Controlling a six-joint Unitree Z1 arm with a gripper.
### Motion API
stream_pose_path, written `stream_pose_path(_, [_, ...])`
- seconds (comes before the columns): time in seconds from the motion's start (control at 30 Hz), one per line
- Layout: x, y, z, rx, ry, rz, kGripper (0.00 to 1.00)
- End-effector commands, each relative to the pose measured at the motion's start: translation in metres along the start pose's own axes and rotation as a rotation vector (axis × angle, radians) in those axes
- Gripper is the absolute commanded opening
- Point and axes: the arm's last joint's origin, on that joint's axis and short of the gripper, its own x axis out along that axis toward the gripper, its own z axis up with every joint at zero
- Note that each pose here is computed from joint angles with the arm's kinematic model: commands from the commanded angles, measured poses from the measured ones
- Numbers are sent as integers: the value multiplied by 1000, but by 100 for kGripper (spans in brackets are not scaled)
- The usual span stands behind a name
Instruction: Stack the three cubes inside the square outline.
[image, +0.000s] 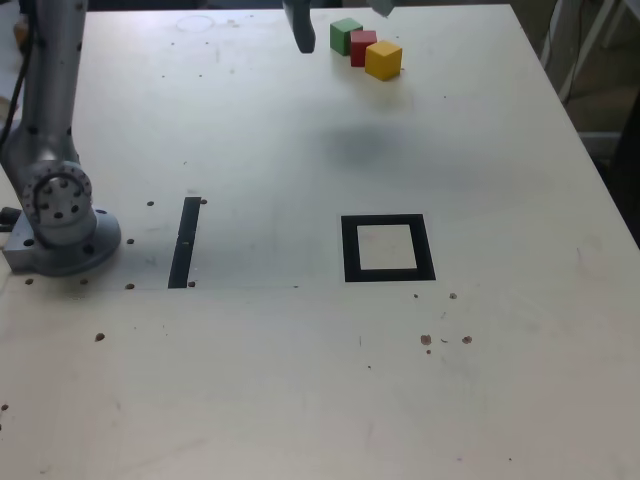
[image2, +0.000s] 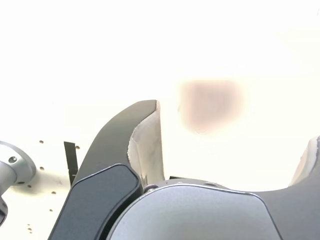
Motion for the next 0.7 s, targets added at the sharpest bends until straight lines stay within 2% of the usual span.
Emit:
stream_pose_path(0.0, [4,10,3,-21,5,1,99])
stream_pose_path(0.13, [10,29,7,-64,10,2,99])
stream_pose_path(0.37, [22,59,24,-113,40,-10,98])
stream_pose_path(0.67, [35,94,49,-159,28,-7,98])
